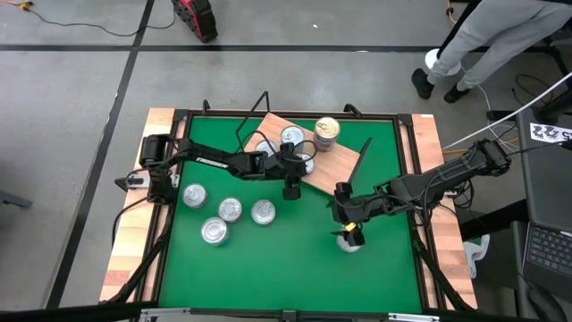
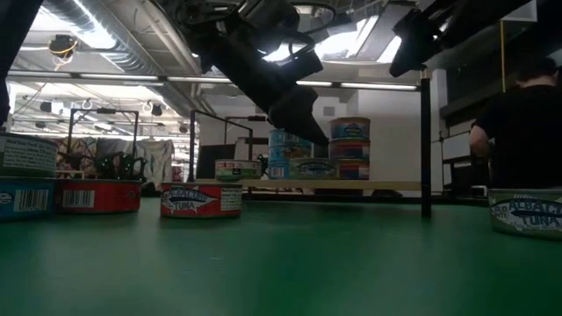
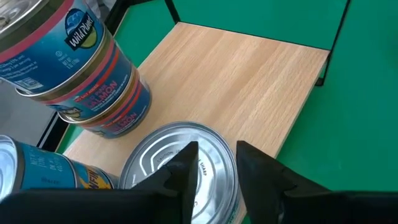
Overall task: Stack canned seafood by type on shelf
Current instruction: Stack the green tuna can on top of the green tuna can on the shelf
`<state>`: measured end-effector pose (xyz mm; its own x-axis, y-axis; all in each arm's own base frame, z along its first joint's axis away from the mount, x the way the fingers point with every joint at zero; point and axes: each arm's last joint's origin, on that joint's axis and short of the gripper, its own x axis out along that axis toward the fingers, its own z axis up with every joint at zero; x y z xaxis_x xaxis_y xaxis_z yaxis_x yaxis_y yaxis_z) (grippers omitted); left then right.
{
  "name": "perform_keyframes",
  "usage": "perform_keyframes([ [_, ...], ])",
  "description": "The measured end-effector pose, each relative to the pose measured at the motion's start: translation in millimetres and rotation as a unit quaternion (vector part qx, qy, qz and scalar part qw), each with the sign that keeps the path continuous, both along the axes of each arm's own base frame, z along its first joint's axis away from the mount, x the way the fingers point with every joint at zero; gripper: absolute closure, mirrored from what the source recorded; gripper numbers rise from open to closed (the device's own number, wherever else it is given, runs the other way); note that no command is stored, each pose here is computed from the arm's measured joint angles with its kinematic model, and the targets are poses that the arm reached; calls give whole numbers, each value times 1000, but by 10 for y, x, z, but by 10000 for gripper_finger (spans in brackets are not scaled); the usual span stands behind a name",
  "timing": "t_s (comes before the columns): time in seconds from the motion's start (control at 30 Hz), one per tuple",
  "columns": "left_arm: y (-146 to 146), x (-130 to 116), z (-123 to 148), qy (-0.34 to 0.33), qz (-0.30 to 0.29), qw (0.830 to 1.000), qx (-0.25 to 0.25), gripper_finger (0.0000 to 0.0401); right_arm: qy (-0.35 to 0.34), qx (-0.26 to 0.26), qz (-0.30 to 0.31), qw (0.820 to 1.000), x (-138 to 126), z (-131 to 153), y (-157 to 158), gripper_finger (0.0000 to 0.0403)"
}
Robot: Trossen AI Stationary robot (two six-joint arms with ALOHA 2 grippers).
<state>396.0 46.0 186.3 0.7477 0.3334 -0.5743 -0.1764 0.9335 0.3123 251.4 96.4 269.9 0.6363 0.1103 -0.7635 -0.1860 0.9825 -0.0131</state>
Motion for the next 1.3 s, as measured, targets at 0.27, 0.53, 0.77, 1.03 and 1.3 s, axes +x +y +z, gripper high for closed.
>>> perform_keyframes([
  [0.27, -117, 14, 3, -1, -17, 1000, 3, 282, 67, 127, 11, 990, -47, -20, 55, 10],
  [0.53, -281, 23, 9, -1, -38, 999, 3, 283, 115, 172, 27, 978, -101, -81, 230, 10],
  [0.77, -402, 2, 98, -12, -53, 999, 3, 285, 144, 147, 6, 979, -167, -241, 527, 10],
  [1.03, -466, -1, 98, -10, -61, 998, 3, 286, 168, 130, -54, 976, -240, -412, 764, 10],
  [1.3, -466, -1, 96, -10, -61, 998, 3, 286, 214, 160, -91, 959, -315, -539, 952, 11],
])
